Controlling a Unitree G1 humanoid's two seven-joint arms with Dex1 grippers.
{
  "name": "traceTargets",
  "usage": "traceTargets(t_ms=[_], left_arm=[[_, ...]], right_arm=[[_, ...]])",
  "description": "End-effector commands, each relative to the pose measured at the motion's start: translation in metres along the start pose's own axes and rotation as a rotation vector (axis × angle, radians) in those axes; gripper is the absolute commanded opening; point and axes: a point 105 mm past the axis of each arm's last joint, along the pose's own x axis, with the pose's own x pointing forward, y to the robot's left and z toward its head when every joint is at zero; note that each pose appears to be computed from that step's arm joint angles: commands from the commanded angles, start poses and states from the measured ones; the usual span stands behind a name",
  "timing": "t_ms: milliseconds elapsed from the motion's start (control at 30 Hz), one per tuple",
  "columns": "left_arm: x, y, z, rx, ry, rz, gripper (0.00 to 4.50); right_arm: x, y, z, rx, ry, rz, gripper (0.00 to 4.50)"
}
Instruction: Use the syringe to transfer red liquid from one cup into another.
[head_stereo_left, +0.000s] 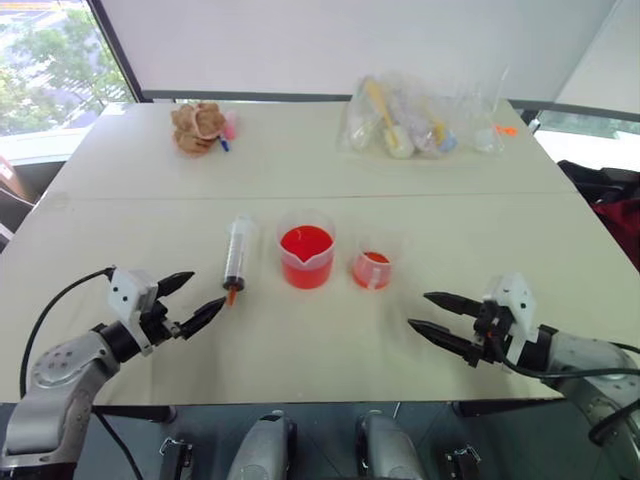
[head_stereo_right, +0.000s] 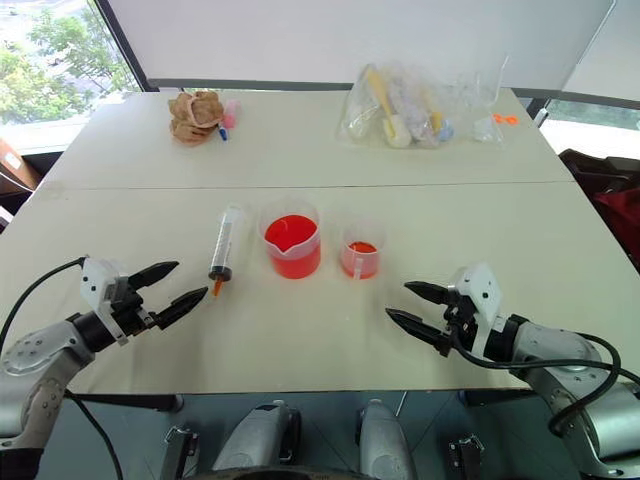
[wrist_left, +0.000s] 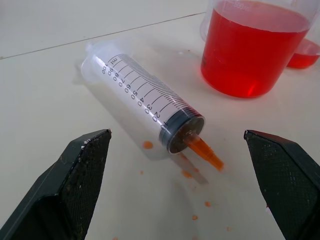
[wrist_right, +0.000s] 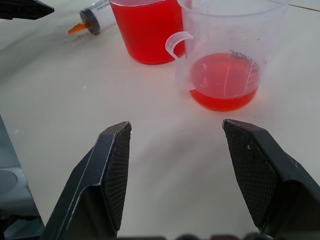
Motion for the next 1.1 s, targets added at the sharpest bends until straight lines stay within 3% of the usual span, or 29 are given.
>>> traceTargets(t_ms=[33,800,900,967,1100], left_arm=[[0.001,0.0,0.009,0.031,-0.022,0.003,4.46],[0.013,-0.001,0.006,0.051,-0.026,0.027,4.46],[0.022,0.005,0.012,0.06,-0.027,0.096,4.46],[0.033,0.012,0.032,-0.007,-0.064,0.163,4.46],[0.046,0.012,0.036,-0.009,0.239,0.108,4.46]], right_arm=[[0.0,0.001,0.005,-0.02,-0.025,0.004,3.03],[0.006,0.001,0.001,-0.035,-0.016,-0.005,3.03],[0.008,0.004,0.006,-0.038,-0.015,0.012,3.03],[0.01,0.006,0.023,-0.085,-0.014,0.042,3.03],[0.009,0.01,0.058,-0.174,-0.034,0.095,3.03]])
